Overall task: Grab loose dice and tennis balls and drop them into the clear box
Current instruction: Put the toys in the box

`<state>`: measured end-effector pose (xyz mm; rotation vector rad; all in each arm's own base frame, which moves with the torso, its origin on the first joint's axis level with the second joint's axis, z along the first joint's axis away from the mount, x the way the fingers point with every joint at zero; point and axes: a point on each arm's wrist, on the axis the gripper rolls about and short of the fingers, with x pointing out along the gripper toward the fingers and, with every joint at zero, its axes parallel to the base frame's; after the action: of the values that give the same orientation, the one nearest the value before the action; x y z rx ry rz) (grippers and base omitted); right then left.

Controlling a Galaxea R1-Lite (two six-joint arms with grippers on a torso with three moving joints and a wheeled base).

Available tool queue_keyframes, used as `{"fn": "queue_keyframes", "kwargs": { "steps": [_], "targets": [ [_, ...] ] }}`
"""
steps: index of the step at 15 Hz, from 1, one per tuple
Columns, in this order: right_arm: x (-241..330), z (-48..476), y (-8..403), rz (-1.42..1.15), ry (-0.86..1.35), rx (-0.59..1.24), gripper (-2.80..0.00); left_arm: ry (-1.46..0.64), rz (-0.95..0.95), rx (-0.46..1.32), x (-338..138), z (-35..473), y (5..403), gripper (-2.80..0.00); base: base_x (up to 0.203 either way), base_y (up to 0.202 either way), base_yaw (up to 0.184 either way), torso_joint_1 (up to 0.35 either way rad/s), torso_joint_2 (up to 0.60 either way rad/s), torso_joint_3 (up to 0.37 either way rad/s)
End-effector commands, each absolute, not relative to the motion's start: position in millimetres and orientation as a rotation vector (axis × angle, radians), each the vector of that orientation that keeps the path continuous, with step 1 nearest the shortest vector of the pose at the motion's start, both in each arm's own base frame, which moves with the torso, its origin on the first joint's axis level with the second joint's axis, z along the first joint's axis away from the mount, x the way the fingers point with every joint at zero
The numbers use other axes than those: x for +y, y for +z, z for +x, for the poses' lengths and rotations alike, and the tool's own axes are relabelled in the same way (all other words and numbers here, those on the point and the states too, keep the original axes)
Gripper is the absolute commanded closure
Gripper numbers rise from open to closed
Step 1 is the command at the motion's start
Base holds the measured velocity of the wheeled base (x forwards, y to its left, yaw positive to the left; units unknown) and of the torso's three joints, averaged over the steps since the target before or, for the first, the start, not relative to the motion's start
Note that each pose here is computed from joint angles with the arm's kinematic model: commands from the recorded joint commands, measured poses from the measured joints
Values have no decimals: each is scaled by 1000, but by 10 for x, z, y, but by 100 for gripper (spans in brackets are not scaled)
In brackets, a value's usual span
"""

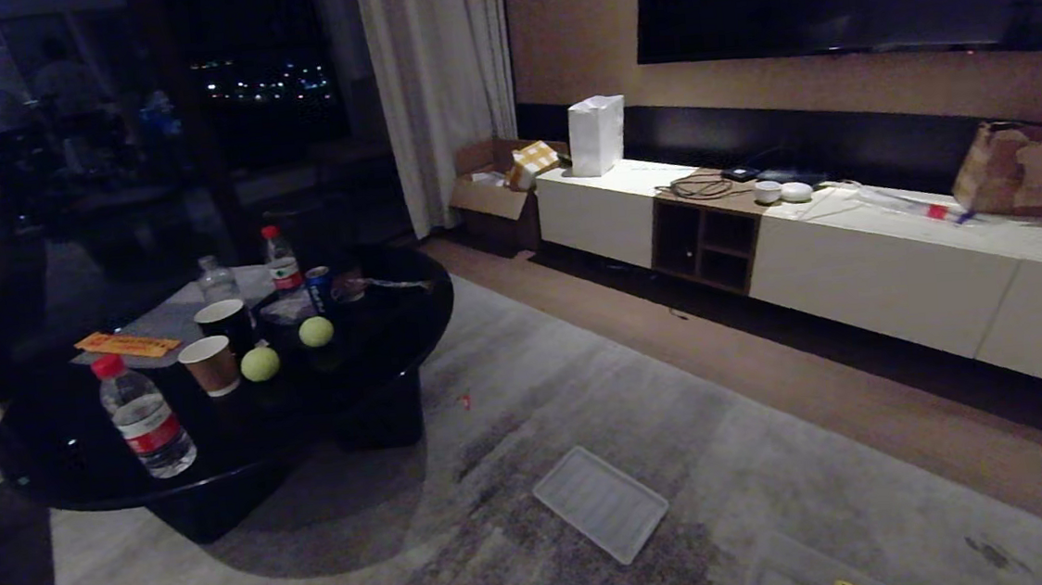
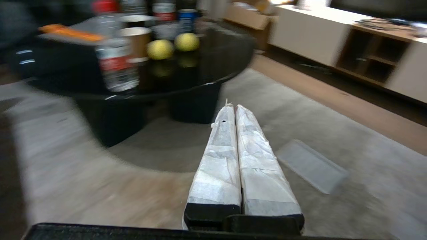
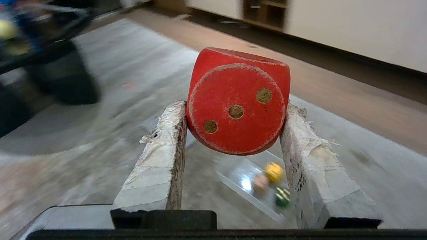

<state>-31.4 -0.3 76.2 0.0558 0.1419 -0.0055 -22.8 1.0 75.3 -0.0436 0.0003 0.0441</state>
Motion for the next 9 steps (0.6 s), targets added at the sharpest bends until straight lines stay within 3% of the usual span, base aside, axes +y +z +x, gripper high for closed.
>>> {"fn": "queue_keyframes", "kwargs": {
  "steps": [1, 9],
  "targets": [
    [-3, -312, 760, 56, -6, 146, 0, 45, -44, 4, 10, -226, 749, 0, 1, 11, -166, 2, -1, 4],
    [-3, -313, 758, 56, -6, 146, 0, 46, -46, 4, 10, -226, 749, 0, 1, 10, -150, 2, 2, 3]
  ]
}}
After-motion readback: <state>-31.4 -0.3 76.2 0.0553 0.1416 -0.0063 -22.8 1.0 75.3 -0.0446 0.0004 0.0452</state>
